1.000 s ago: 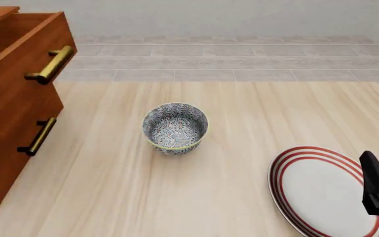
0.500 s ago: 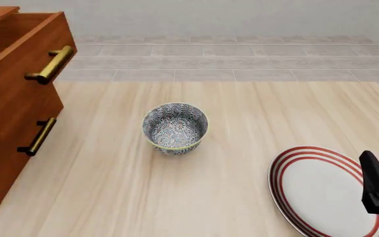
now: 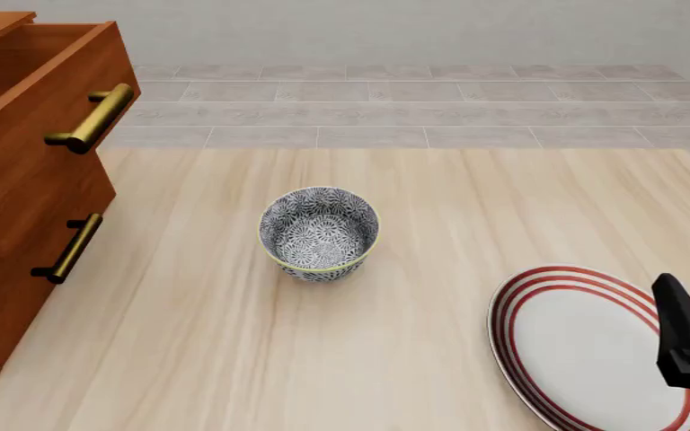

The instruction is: Put the ketchup in the top drawer of the cabinet.

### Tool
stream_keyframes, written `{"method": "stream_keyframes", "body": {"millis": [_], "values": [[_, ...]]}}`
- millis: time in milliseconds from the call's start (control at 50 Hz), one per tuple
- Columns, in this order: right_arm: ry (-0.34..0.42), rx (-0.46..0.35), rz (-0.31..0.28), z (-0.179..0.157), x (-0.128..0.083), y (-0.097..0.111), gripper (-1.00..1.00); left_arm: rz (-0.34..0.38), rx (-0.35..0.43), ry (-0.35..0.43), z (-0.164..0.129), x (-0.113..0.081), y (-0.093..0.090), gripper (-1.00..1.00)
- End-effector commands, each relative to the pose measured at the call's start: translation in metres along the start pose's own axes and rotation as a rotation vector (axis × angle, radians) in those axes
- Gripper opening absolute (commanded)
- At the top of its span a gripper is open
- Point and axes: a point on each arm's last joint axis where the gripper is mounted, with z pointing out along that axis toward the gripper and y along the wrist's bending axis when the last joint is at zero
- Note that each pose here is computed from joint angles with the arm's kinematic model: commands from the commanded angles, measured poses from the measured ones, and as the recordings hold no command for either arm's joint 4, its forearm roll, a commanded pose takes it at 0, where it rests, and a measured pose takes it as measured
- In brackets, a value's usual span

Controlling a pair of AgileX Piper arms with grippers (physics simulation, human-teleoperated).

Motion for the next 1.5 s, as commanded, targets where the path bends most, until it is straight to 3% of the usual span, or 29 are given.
{"method": "stream_keyframes", "body": {"millis": [20,600,980,1500], "values": [[0.006,-0.004,-0.003,0.001,0.000,0.000,1.00,0.007,-0.033,0.014,0.010,-0.001,0.006,-1.00],[0.014,-0.004,-0.005,0.003,0.001,0.000,1.00,0.038,-0.107,0.057,0.038,0.007,0.019,-1.00],[0.019,-0.002,0.002,0.004,0.001,0.000,1.00,0.024,-0.112,0.098,0.061,0.022,0.020,-1.00],[0.027,-0.004,-0.004,0.005,0.002,0.000,1.00,-0.009,-0.132,0.114,0.077,0.022,0.028,-1.00]]}}
